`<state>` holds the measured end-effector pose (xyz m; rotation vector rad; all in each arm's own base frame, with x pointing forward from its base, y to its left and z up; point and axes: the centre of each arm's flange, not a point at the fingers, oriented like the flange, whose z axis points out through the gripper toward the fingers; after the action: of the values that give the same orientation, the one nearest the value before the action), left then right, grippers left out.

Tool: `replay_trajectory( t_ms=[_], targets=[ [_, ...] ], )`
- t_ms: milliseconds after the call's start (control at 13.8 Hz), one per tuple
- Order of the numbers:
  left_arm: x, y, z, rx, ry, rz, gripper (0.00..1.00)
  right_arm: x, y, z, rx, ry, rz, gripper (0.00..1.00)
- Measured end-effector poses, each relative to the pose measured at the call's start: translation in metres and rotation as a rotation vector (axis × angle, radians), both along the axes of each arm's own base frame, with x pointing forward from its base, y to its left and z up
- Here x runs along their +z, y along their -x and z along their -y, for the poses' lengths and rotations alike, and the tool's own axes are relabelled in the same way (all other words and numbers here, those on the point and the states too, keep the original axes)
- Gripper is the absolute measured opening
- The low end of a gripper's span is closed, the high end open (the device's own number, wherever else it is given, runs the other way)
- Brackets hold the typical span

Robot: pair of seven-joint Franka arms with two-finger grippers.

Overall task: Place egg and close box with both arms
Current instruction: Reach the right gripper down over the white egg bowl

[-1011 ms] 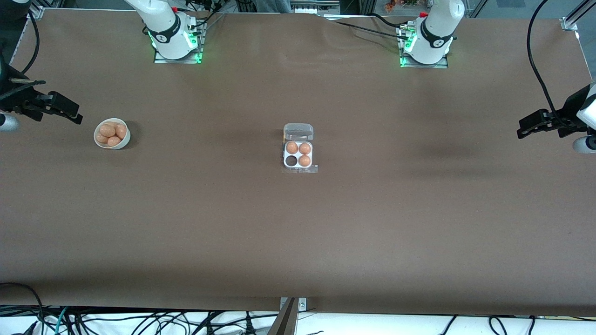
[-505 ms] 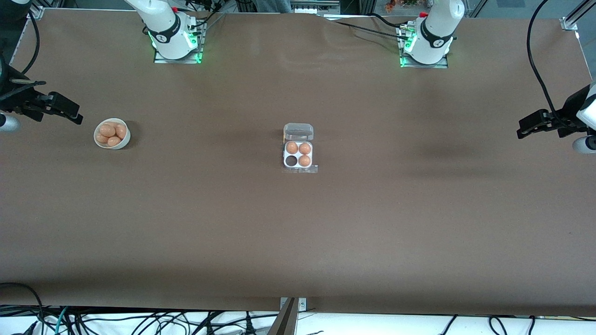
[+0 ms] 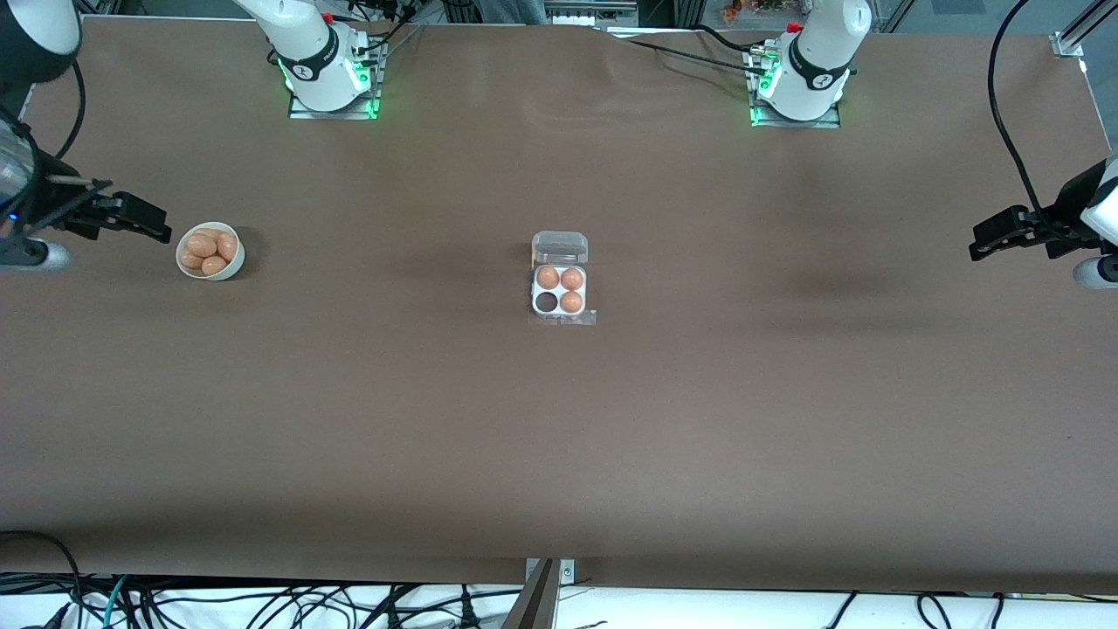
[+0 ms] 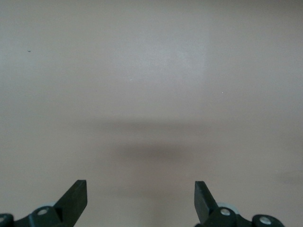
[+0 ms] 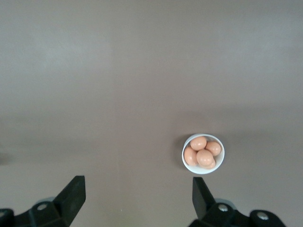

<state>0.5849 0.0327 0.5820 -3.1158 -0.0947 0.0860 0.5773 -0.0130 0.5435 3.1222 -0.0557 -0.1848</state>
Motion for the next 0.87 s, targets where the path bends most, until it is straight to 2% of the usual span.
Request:
replay_trajectory(
  t_ms=[217, 361, 578, 866],
  targets=[
    [-0.001, 0.0, 0.0, 0.0, 0.0, -0.002, 1.0, -0.053, -0.011, 0.014, -0.023, 0.005, -0.1, 1.0],
    [-0.002, -0.001, 0.0, 0.0, 0.0, -0.004, 1.0, -0.081, -0.013, 0.031, -0.052, 0.008, -0.133, 1.0],
    [-0.003, -0.001, 0.0, 0.0, 0.0, -0.006, 1.0, -0.118, -0.005, 0.051, -0.087, 0.011, -0.134, 1.0],
    [-0.003, -0.001, -0.001, 0.002, 0.001, -0.006, 1.0, -0.177, 0.019, 0.074, -0.1, 0.009, -0.13, 1.0]
  ],
)
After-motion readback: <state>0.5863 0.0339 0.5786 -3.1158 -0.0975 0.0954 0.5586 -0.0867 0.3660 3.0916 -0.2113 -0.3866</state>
